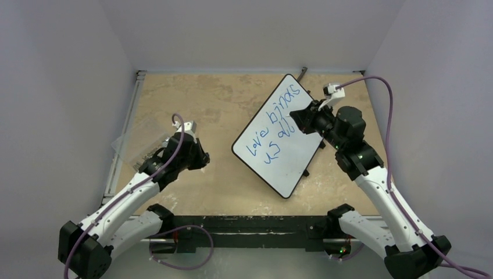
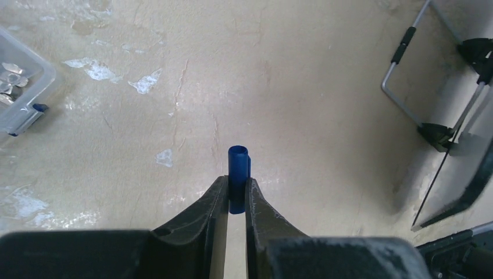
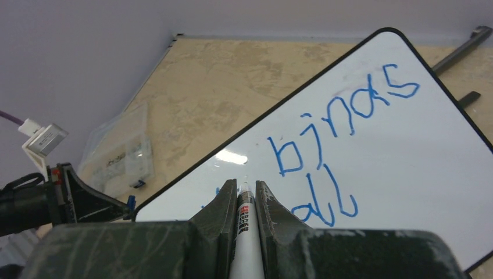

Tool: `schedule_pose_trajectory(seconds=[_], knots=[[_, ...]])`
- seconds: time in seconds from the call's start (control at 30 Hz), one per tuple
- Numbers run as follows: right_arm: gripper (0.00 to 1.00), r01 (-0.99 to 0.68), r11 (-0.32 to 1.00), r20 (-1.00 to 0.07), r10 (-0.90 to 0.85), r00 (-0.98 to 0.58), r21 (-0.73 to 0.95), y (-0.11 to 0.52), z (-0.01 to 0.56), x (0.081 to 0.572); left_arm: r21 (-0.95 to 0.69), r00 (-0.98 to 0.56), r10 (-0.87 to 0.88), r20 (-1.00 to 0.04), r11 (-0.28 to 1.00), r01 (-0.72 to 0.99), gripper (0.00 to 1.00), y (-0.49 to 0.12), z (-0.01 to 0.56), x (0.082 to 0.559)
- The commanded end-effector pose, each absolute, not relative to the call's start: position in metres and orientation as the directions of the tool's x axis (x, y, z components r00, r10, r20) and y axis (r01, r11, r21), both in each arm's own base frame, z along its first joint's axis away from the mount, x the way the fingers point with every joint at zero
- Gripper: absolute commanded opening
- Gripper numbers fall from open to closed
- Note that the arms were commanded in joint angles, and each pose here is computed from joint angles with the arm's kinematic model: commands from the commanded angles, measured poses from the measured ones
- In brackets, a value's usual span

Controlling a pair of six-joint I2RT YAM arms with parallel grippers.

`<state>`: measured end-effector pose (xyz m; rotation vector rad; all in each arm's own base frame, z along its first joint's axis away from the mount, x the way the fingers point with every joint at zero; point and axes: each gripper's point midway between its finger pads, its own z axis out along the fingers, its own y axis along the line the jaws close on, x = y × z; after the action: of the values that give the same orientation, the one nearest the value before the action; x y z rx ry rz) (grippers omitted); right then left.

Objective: Write a sentence on the whiteboard
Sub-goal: Close the whiteboard marker at the center of the board.

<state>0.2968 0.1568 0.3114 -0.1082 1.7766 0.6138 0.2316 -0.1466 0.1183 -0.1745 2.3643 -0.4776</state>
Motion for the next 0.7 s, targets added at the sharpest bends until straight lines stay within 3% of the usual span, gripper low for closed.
schedule_pose_trajectory(seconds=[0.0,0.4,0.67], knots=[[0.0,-0.58,0.733,-0.933,0.247,-0.261,0.356,0.189,0.355,0.281,-0.37,-0.719,-0.19,-0.669,0.924,0.1,0.0,-0.144,0.132,0.222],[0.0,-0.754,0.526,-0.919,0.196,-0.342,0.393,0.226,0.363,0.253,-0.395,-0.54,-0.111,-0.835,0.803,0.446,0.0,-0.183,0.202,0.201],[0.0,-0.806,0.411,-0.903,0.146,-0.404,0.427,0.241,0.358,0.237,-0.373,-0.461,-0.076,-0.884,0.71,0.597,0.0,-0.206,0.231,0.194]])
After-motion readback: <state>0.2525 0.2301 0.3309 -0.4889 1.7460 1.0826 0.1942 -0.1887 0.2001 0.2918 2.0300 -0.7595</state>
